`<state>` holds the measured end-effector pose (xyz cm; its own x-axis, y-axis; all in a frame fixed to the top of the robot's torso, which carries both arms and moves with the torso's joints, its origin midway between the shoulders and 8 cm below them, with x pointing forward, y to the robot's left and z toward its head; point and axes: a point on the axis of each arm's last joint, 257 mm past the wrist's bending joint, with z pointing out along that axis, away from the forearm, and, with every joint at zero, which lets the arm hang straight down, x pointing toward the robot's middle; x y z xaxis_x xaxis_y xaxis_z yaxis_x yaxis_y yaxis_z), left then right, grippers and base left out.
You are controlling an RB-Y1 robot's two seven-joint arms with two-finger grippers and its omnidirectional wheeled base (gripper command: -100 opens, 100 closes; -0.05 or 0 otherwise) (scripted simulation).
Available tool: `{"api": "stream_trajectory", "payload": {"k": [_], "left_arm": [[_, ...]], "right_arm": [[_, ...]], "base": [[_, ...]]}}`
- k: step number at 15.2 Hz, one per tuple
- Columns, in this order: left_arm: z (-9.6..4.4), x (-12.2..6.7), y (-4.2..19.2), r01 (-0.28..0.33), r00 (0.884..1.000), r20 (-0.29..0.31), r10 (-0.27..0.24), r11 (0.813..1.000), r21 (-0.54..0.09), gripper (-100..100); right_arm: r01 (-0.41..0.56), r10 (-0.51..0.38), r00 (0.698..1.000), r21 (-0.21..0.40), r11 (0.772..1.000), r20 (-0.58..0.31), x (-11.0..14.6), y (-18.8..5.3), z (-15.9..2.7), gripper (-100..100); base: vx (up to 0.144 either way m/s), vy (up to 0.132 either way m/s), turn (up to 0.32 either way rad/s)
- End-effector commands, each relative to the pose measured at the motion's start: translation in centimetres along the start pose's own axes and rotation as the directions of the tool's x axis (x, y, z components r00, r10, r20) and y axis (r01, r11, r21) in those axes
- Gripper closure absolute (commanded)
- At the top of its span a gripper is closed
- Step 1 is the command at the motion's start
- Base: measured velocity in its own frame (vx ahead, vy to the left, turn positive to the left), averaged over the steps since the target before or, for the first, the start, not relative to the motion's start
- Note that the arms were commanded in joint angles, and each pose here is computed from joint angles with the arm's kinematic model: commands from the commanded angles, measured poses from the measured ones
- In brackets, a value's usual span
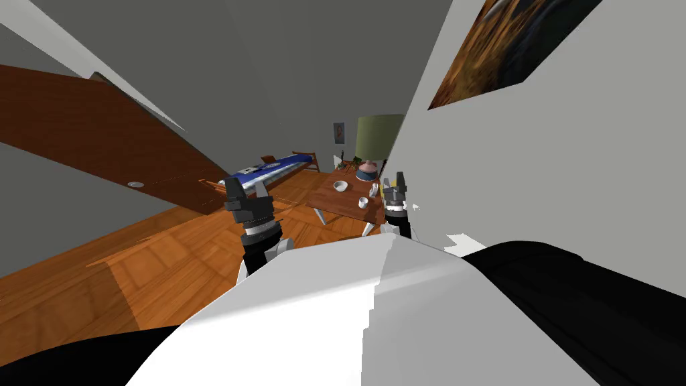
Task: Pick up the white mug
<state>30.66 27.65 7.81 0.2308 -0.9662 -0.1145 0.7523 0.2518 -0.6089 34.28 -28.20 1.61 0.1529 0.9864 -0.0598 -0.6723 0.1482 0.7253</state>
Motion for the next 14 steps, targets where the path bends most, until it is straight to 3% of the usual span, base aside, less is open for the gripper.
{"api": "stream_trajectory", "payload": {"k": [1,8,14], "left_arm": [[0.0,0.0,0.0,0.0,1.0,0.0,0.0,1.0,0.0,0],[0.0,0.0,0.0,0.0,1.0,0.0,0.0,1.0,0.0,0],[0.0,0.0,0.0,0.0,1.0,0.0,0.0,1.0,0.0,0]], "right_arm": [[0.014,-0.014,0.999,-0.003,1.0,-0.037,0.6,-0.1,0.1,-100],[0.095,-0.102,0.967,-0.042,0.995,-0.234,4.4,-1.2,0.1,-100],[0.166,-0.189,0.9,-0.093,0.982,-0.393,7.5,-2.7,-0.6,-100]], "base": [[0.0,0.002,0.079],[-0.009,-0.01,0.183],[-0.011,-0.032,0.196]]}}
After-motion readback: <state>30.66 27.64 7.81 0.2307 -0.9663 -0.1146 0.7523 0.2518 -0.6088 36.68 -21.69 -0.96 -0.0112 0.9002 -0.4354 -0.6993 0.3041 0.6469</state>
